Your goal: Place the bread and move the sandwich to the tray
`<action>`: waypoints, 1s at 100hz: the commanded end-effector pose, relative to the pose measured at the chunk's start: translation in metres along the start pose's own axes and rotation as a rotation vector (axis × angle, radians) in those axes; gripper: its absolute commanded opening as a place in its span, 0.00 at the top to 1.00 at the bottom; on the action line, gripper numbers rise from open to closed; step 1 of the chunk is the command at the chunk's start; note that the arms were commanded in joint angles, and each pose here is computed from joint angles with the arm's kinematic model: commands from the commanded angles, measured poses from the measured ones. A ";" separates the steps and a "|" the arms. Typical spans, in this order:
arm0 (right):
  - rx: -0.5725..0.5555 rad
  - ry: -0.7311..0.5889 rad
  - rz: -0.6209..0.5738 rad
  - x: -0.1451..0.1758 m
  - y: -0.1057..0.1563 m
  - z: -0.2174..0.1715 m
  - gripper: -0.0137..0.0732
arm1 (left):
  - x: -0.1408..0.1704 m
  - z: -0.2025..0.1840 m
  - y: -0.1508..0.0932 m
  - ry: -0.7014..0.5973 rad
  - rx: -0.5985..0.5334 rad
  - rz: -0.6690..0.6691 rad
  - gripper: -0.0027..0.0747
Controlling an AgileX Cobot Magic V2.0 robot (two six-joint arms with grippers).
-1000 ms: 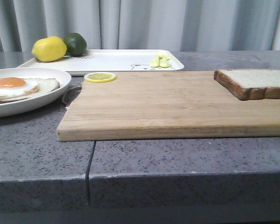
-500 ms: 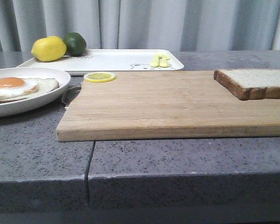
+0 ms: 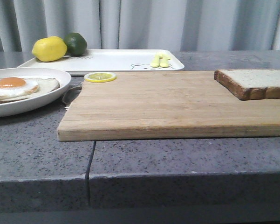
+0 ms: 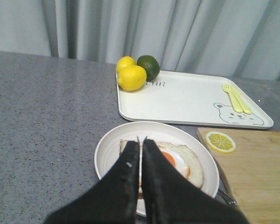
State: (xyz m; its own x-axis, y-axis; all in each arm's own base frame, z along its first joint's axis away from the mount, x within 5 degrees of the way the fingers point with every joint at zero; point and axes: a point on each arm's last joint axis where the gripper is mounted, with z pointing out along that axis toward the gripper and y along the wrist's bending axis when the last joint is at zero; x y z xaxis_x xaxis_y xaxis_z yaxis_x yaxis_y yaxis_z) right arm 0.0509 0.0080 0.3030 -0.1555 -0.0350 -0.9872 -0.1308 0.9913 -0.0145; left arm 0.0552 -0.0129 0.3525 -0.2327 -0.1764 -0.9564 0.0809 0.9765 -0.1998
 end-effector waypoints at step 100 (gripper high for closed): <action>-0.015 0.193 0.058 -0.060 -0.002 0.054 0.31 | -0.059 0.051 -0.009 0.301 0.040 -0.048 0.32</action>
State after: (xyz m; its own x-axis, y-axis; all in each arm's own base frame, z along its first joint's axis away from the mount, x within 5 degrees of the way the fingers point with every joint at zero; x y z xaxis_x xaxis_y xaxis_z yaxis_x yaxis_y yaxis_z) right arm 0.1106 0.0157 0.3365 -0.4320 -0.0236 -0.9016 -0.1385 0.9895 0.0404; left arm 0.1159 -0.0168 0.3854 -0.5836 -0.1456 -0.7989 0.0860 0.9672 -0.2391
